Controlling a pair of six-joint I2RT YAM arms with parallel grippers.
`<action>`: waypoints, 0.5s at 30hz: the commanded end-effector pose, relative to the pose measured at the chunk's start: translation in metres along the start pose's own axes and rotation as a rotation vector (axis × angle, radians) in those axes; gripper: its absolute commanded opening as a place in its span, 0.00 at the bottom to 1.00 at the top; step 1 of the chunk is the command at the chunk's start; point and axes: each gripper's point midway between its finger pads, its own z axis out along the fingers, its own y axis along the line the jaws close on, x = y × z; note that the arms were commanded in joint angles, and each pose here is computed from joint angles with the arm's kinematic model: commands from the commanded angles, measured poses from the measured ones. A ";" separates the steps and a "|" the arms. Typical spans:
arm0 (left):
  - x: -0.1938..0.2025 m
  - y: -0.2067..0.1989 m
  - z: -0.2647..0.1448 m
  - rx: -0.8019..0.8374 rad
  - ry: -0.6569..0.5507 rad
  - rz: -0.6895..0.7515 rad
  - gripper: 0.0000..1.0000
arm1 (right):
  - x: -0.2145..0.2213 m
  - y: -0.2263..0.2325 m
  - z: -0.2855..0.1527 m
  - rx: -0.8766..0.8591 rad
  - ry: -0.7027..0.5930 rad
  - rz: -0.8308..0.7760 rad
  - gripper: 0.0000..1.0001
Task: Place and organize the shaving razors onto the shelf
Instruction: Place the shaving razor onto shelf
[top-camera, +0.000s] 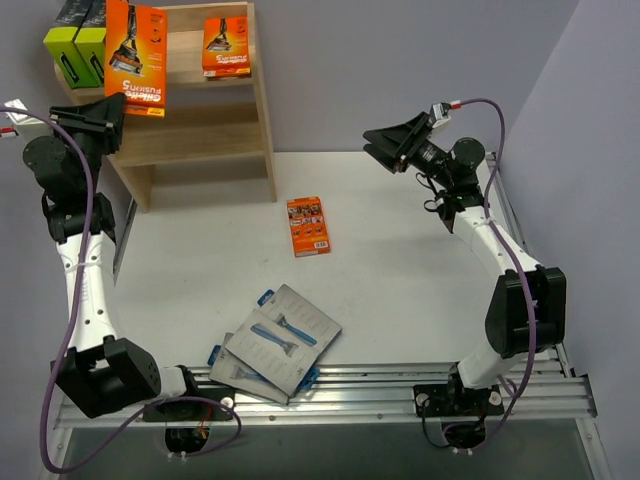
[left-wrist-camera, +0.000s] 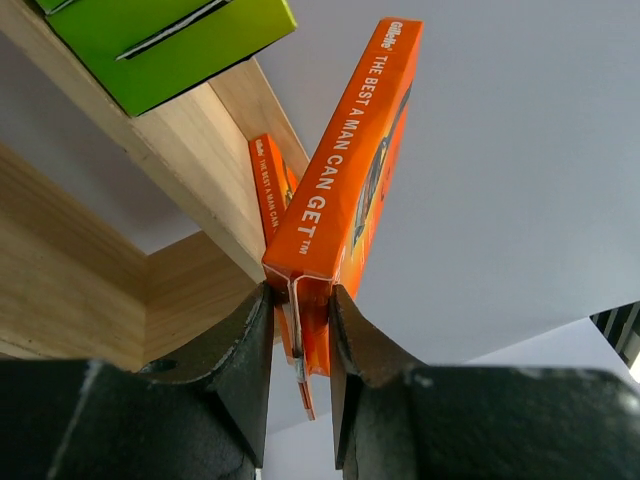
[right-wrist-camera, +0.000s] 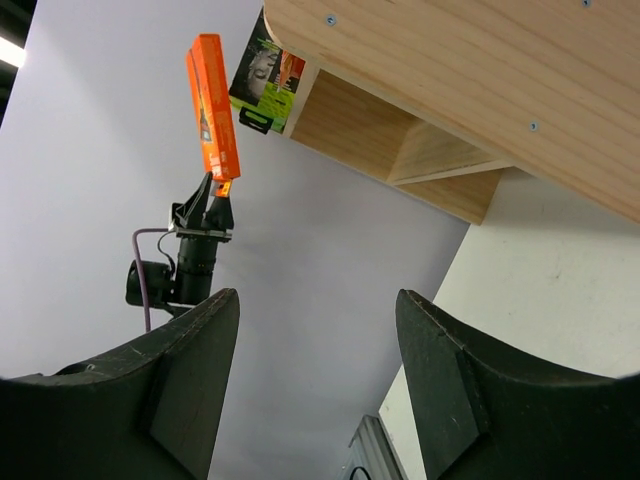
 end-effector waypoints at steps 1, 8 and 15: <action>-0.005 -0.024 0.011 0.042 -0.051 0.038 0.02 | 0.002 0.048 -0.014 -0.127 0.013 -0.110 0.59; 0.007 0.002 0.031 -0.043 -0.070 0.012 0.02 | -0.004 0.033 -0.021 -0.103 0.005 -0.099 0.59; 0.022 0.013 0.048 -0.077 -0.045 -0.008 0.02 | -0.012 0.022 -0.027 -0.082 -0.009 -0.101 0.59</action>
